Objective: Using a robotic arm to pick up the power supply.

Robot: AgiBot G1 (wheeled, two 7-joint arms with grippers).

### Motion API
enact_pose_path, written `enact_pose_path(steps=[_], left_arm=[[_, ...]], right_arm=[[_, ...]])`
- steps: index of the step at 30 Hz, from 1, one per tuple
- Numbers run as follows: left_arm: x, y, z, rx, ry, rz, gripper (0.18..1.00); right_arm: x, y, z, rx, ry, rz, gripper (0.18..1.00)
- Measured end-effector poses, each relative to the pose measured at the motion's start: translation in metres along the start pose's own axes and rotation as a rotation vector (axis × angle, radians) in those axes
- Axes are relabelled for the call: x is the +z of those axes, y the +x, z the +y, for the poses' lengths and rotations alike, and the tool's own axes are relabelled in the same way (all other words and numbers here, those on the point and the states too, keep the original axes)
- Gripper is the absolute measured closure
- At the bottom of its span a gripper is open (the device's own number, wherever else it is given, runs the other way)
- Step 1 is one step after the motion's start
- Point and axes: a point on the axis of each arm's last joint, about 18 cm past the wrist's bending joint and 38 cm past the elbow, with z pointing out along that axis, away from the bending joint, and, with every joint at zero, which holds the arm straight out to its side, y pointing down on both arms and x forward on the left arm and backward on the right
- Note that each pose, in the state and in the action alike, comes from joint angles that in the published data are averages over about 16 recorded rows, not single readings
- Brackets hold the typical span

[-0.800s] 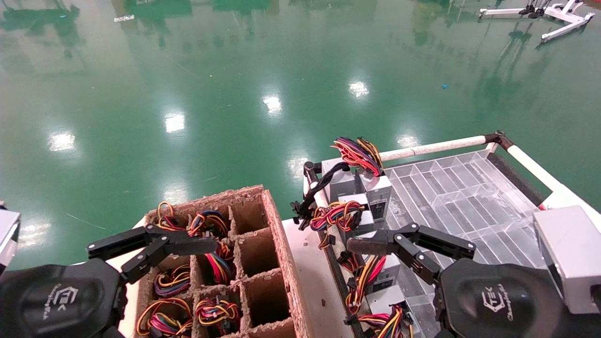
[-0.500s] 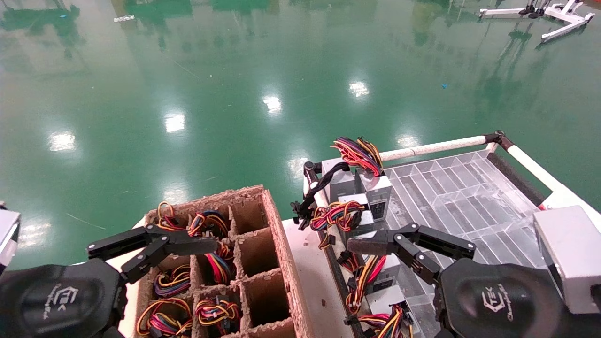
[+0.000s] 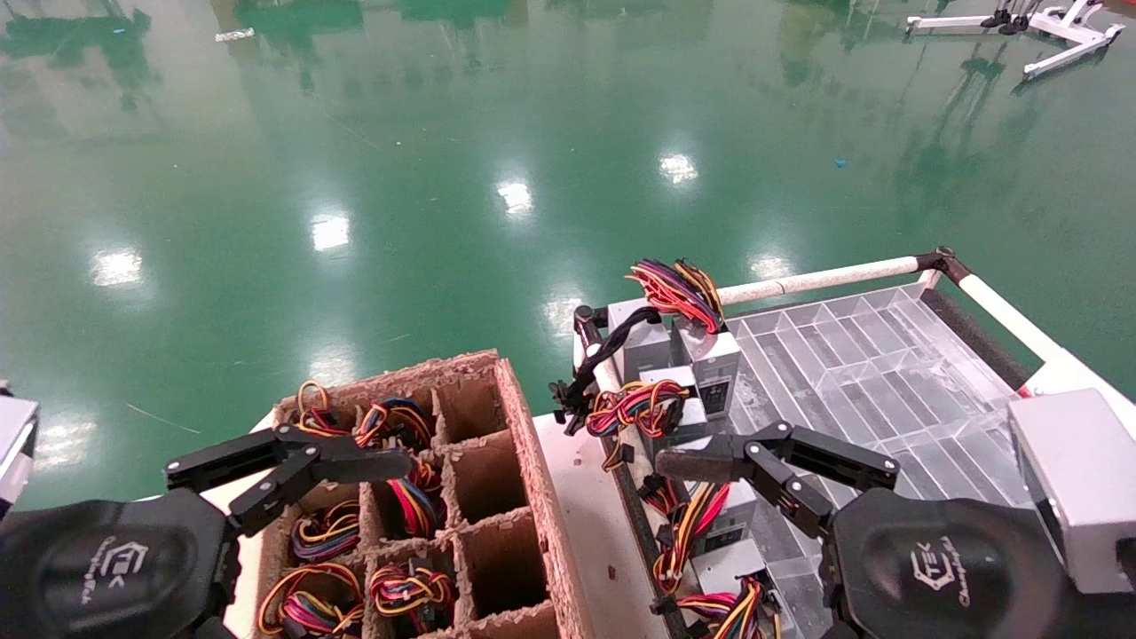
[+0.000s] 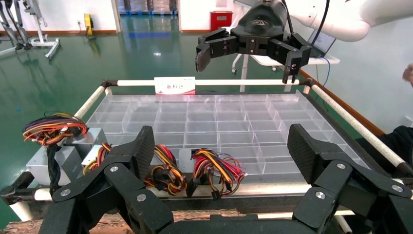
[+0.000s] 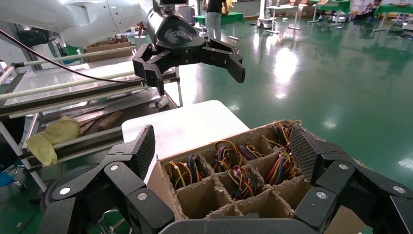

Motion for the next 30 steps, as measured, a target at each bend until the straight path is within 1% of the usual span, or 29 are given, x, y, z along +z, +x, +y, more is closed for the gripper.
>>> enact_pose_path(steps=[8, 14, 20, 26, 30], left_arm=[[0.0, 0.0, 0.0, 0.0, 0.0, 0.0, 0.221], [0.0, 0.0, 0.0, 0.0, 0.0, 0.0, 0.283], [0.0, 0.0, 0.0, 0.0, 0.0, 0.0, 0.384], [0.0, 0.0, 0.0, 0.0, 0.0, 0.0, 0.517], [0.0, 0.0, 0.0, 0.0, 0.0, 0.0, 0.626]], right_arm=[[0.0, 0.0, 0.001, 0.003, -0.002, 0.002, 0.178], [0.003, 0.005, 0.016, 0.026, -0.022, 0.017, 0.178], [0.013, 0.015, 0.043, 0.057, -0.07, 0.036, 0.178], [0.035, 0.03, 0.076, 0.072, -0.132, 0.032, 0.178], [0.056, 0.041, 0.091, 0.062, -0.168, 0.011, 0.178]])
